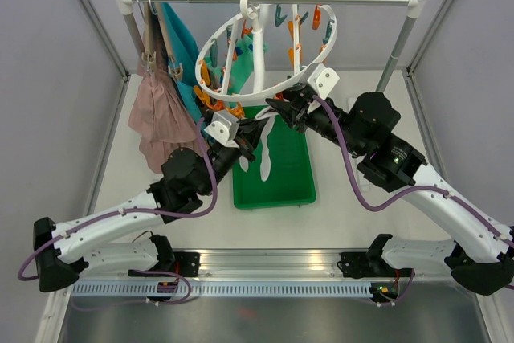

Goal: Clip the socks to the hanger
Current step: Clamp the sock onto the hanger.

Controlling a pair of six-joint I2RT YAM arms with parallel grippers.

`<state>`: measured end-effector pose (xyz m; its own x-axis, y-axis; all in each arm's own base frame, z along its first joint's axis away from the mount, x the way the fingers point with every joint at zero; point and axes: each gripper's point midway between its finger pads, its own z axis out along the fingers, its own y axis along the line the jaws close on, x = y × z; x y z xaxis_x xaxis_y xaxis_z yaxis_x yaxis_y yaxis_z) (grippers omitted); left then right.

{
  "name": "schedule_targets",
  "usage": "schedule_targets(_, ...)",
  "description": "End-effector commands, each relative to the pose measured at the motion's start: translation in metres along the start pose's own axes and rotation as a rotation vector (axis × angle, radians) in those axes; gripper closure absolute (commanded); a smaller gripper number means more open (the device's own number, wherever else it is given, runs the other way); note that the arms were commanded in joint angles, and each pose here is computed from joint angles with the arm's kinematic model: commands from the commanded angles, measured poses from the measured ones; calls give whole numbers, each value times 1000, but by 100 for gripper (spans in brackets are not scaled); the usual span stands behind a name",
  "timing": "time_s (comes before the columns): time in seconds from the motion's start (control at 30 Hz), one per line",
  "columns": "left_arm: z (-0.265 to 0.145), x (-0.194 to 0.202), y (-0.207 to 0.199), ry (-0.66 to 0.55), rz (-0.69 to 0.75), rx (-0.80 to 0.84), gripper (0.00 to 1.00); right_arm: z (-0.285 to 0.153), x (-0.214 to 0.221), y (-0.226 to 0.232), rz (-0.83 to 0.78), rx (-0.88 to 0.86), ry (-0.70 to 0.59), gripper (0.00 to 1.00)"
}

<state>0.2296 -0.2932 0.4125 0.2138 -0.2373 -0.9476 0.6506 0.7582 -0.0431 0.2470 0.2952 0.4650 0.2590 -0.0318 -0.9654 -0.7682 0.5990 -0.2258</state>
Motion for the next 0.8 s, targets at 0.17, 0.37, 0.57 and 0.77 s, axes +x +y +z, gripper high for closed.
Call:
schedule_targets(0.17,-4,-39,-17,-115,-68,113,98,-1,-16,0,0,-16,-42,100)
schedule_targets(0.37,-4,-40,-19,-119,-71,122,98,2,-15,2,3,-26,-39,100)
schedule_targets(0.57,-3,-37,-16,-106,-69,106,98,1,-16,0,21,-8,-40,92)
schedule_targets(0.77,0,-33,-13,-78,-63,80,97,-7,-21,-5,91,33,-38,47)
